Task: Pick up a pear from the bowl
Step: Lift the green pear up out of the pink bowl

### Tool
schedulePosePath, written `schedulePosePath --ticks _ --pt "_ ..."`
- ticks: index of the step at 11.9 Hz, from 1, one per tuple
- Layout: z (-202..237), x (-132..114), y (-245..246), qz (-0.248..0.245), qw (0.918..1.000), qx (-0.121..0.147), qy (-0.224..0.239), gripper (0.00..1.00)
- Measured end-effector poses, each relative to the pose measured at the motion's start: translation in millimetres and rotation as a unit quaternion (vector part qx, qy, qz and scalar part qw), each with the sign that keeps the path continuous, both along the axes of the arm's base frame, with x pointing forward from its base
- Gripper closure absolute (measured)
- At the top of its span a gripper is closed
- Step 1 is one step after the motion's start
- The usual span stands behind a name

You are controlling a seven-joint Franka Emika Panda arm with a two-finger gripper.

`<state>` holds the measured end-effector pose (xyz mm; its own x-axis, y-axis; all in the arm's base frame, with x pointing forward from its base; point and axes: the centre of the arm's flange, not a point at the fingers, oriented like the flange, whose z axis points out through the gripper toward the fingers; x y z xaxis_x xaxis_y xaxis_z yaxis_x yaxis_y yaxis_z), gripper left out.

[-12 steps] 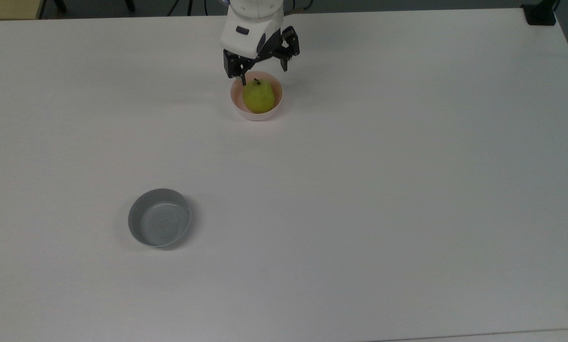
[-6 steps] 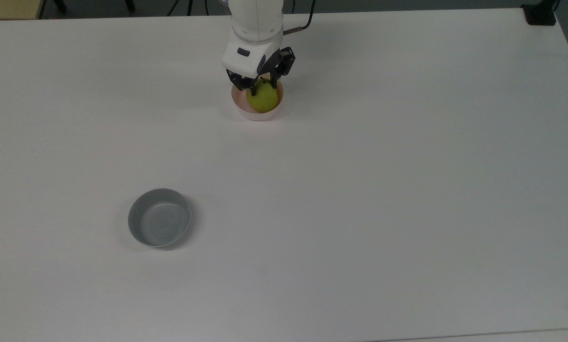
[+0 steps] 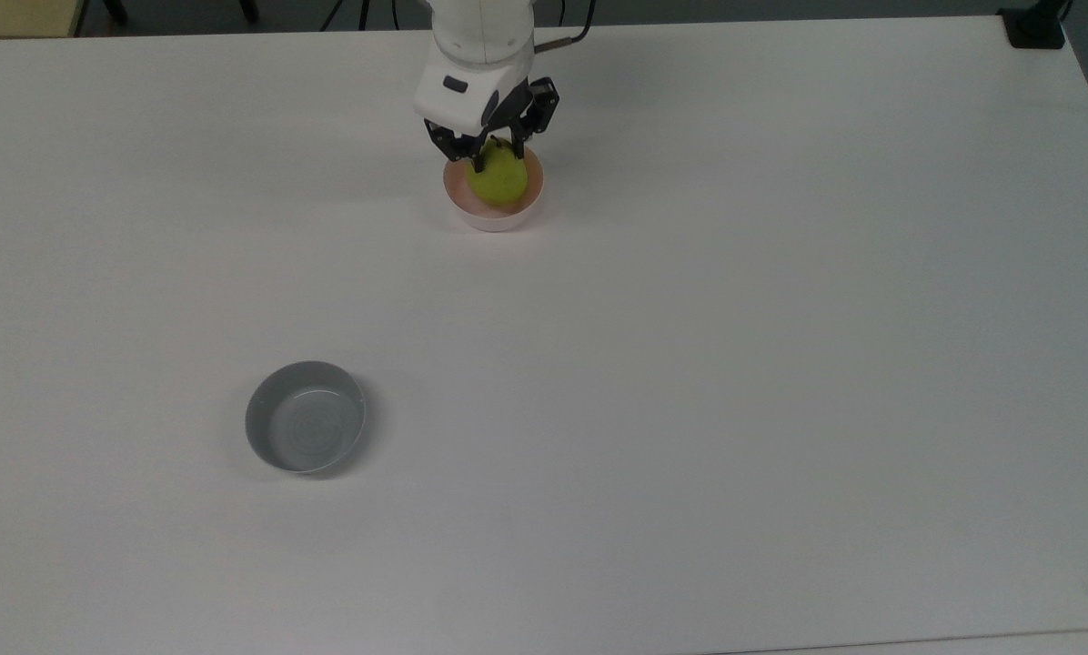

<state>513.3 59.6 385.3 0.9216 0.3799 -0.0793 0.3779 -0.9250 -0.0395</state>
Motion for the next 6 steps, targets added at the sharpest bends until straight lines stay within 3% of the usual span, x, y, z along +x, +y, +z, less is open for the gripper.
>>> schedulePosePath --ticks 6 --pt "110 14 -28 -0.029 0.9994 0.005 -0.017 0.53"
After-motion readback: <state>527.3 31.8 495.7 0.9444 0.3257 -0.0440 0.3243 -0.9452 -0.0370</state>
